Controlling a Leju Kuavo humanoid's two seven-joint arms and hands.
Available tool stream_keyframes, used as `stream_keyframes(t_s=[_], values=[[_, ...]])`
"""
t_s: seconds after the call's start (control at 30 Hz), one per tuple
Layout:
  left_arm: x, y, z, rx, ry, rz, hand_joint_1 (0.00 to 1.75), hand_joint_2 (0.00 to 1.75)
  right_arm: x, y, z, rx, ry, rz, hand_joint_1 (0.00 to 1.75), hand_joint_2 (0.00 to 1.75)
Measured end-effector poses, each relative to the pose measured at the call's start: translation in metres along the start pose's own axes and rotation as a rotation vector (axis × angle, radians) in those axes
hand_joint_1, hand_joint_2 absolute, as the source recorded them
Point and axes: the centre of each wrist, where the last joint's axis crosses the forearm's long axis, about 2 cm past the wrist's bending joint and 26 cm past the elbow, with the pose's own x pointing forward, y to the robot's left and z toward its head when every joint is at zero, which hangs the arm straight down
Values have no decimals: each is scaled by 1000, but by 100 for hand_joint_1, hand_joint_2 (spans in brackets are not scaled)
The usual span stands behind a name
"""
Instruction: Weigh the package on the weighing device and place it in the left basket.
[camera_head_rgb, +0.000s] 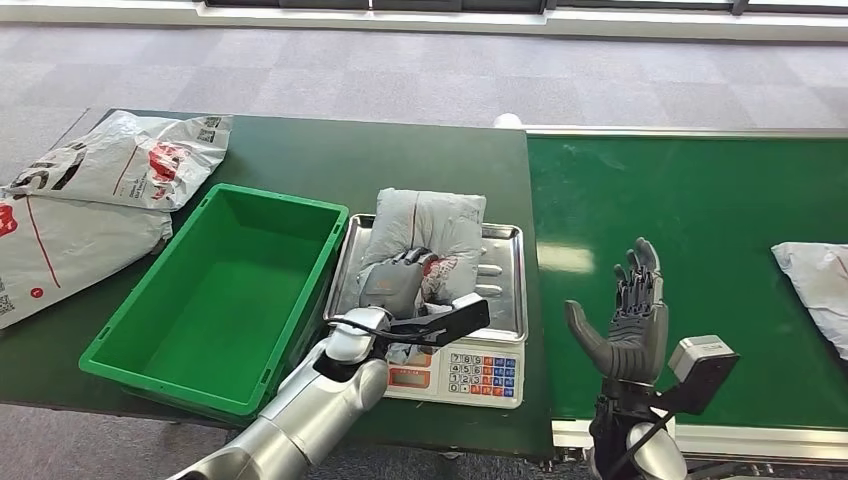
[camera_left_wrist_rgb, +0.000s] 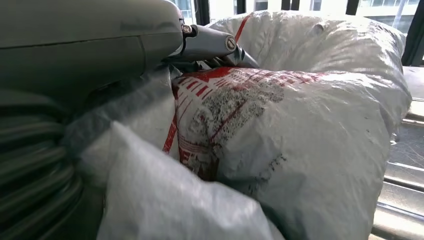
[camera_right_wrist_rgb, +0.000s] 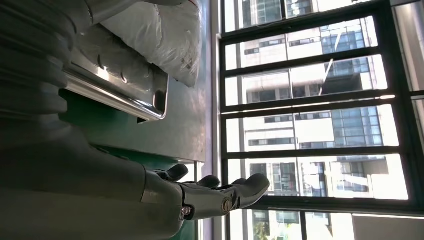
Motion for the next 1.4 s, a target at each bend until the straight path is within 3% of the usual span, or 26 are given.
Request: stream_keyframes(t_s=[0.3, 0.5, 0.73, 1.0, 1.13, 1.27, 1.4], values=[[-18, 23, -1, 71, 0, -5, 175, 175, -2, 0, 11, 45, 17, 21, 0, 175], [-45, 62, 14, 294, -49, 184, 175, 175, 3, 1, 30, 57, 37, 50, 0, 175], [-110, 145, 76, 760, -95, 348, 175, 175, 9, -10, 55, -9, 87, 84, 0, 175], [-133, 165, 107, 907, -82, 307, 175, 175, 12, -13, 58, -26, 90, 88, 0, 175], [-150, 169, 120, 957, -56, 298, 19, 175, 15, -13, 65, -30, 107, 95, 0, 175], [-175, 169, 135, 976, -18, 293, 0, 175, 20, -14, 73, -26, 123, 103, 0, 175], [-189, 165, 143, 957, 16, 275, 0, 175, 22, -17, 74, -6, 127, 101, 0, 175]])
